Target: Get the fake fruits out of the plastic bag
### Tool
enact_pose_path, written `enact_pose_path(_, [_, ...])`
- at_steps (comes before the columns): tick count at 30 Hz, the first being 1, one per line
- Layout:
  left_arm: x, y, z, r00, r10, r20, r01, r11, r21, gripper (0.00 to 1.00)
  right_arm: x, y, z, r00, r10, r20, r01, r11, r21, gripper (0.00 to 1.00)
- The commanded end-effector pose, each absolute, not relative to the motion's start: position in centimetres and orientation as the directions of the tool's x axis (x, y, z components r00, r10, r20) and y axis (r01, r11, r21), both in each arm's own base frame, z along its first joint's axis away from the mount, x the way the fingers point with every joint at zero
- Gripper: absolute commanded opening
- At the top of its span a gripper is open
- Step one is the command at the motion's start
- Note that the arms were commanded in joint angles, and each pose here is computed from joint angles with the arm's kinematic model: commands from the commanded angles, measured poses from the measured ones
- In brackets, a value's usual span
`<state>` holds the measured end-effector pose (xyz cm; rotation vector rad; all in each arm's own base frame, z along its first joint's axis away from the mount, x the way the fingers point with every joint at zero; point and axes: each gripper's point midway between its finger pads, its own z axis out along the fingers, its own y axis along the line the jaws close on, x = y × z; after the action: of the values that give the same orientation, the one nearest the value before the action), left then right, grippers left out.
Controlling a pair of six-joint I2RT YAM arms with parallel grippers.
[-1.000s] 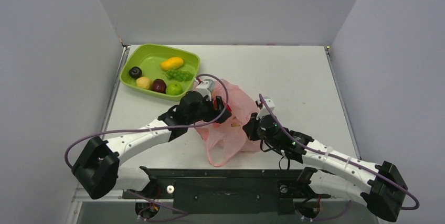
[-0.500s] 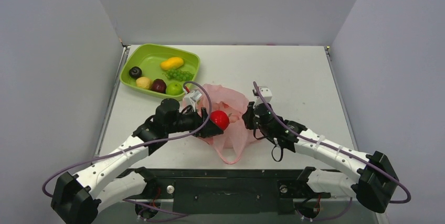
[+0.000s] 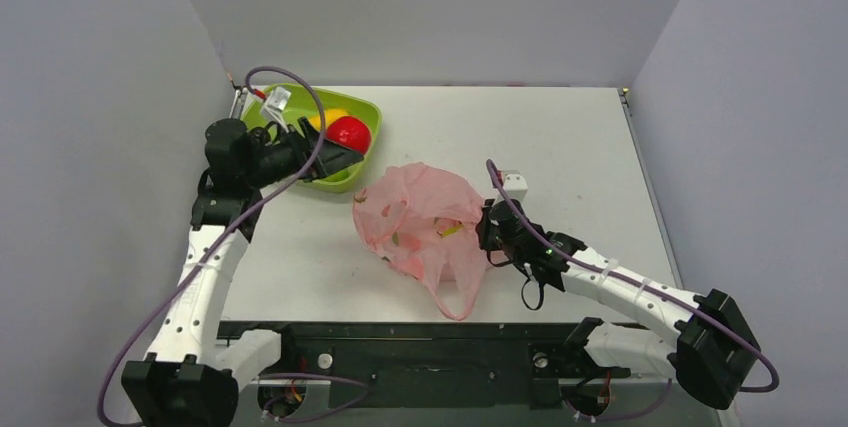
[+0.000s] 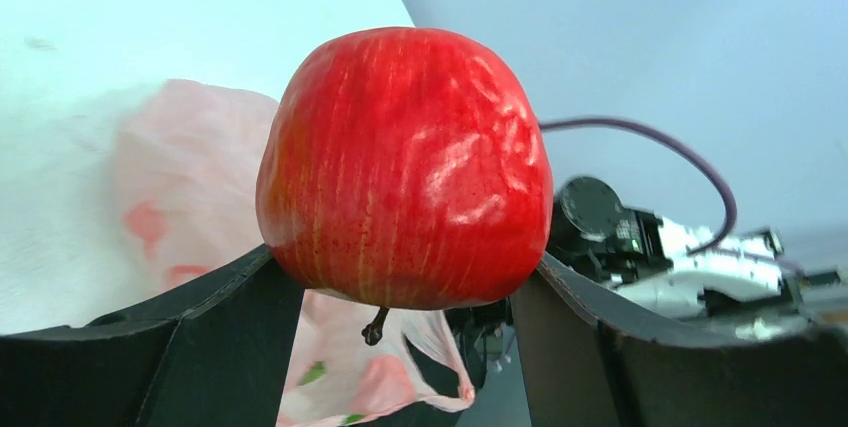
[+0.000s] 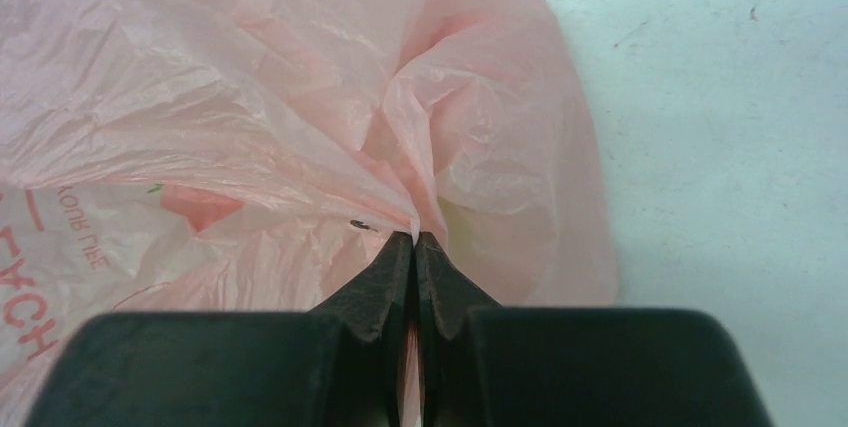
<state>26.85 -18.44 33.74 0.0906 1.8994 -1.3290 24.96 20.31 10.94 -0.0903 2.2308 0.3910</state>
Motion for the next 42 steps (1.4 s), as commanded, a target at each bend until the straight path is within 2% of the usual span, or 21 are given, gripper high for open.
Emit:
enact_pose_path(1, [30.3, -13.8, 34.8, -0.647, -0.454, -0.613, 0.426, 0.451, -0.784, 0.33, 25.6, 19.0, 11.4, -0.612, 0.077, -0.787, -0.182, 0.955, 0.236, 0.00])
enact_pose_path(9, [40.2, -4.9, 29.2, -0.485, -0.614, -0.622, 0.137, 0.650, -0.748, 0.33, 25.2, 19.1, 11.3, -0.624, 0.081, -0.778, -0.210, 0.941, 0.266, 0.00])
enact_pose_path(14, [44.8, 1.0, 22.3, -0.443, -0.580, -0.684, -0.118, 0.794, -0.596, 0.36, 25.0, 18.9, 11.4, -0.617, 0.104, -0.780, -0.205, 0.936, 0.287, 0.00])
enact_pose_path(17, [46.5, 2.7, 18.4, -0.477, -0.567, -0.671, -0.205, 0.814, -0.543, 0.42, 24.8, 18.9, 11.6, -0.615, 0.119, -0.779, -0.201, 0.932, 0.301, 0.00])
enact_pose_path(21, [49.0, 3.3, 16.3, -0.499, -0.546, -0.673, -0.225, 0.832, -0.507, 0.56, 24.6, 19.0, 11.7, -0.624, 0.122, -0.772, -0.205, 0.927, 0.313, 0.00])
enact_pose_path(25, [50.9, 4.4, 15.2, -0.534, -0.482, -0.694, -0.259, 0.875, -0.408, 0.82, 24.4, 19.2, 12.3, -0.629, 0.117, -0.769, -0.215, 0.924, 0.316, 0.00])
enact_pose_path(29, [50.9, 5.2, 14.1, -0.555, -0.454, -0.697, -0.289, 0.891, -0.350, 0.96, 24.3, 19.1, 13.3, -0.624, 0.135, -0.770, -0.208, 0.921, 0.330, 0.00])
enact_pose_path(37, [50.5, 3.7, 17.3, -0.501, -0.498, -0.708, -0.241, 0.866, -0.439, 0.97, 24.1, 19.1, 14.4, -0.638, 0.136, -0.757, -0.195, 0.923, 0.331, 0.00])
enact_pose_path(42, [48.8, -0.2, 20.9, -0.485, -0.531, -0.695, -0.132, 0.830, -0.542, 0.97, 24.2, 19.8, 14.6, -0.664, 0.107, -0.740, -0.215, 0.921, 0.325, 0.00])
